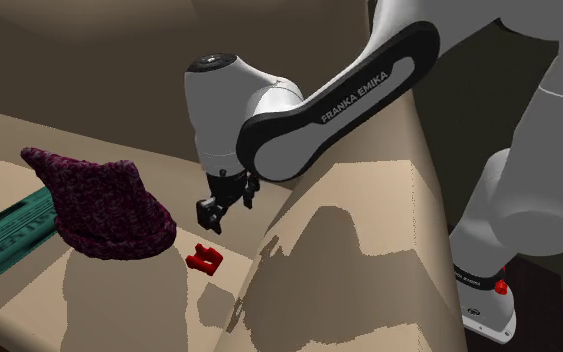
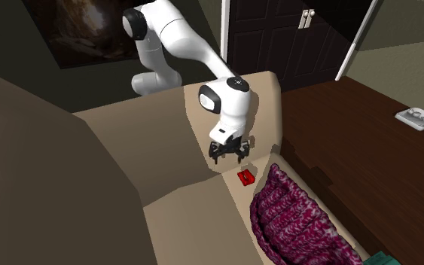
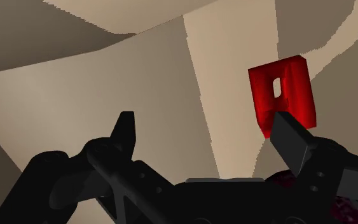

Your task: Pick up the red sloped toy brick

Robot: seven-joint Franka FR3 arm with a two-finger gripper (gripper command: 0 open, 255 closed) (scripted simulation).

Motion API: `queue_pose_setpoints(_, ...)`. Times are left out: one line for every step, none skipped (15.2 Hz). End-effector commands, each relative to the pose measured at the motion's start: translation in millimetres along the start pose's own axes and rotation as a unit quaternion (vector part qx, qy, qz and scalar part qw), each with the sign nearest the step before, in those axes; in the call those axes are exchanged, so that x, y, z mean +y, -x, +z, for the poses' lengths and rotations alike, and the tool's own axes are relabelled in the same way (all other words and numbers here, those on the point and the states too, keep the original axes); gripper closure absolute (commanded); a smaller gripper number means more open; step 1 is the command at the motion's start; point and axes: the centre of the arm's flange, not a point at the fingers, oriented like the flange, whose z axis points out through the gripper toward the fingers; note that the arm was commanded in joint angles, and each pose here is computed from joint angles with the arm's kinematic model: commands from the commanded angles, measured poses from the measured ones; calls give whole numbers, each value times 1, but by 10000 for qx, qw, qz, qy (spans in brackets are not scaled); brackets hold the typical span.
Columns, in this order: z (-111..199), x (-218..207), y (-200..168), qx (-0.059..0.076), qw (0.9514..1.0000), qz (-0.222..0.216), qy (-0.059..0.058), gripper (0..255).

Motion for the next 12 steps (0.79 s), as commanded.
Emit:
queue_pose_setpoints(12,-26,-10,24,10000,21,-7,0)
queue_pose_setpoints(17,-37,-15,34,10000,27,-8,0)
queue_pose_setpoints(23,-48,-19,44,10000,33,-9,0)
queue_pose_setpoints(28,-59,-23,54,10000,38,-10,0)
queue_pose_setpoints(33,-70,-27,64,10000,44,-11,0)
queue_pose_setpoints(39,-81,-32,75,10000,49,-13,0)
queue_pose_setpoints(42,-88,-35,81,10000,53,-13,0)
queue_pose_setpoints(47,-89,-34,81,10000,53,-13,0)
queue_pose_setpoints(53,-89,-34,81,10000,53,-13,0)
queue_pose_setpoints(58,-89,-34,81,10000,53,-13,0)
queue_pose_setpoints(63,-89,-33,81,10000,53,-13,0)
queue_pose_setpoints(68,-89,-33,81,10000,53,-13,0)
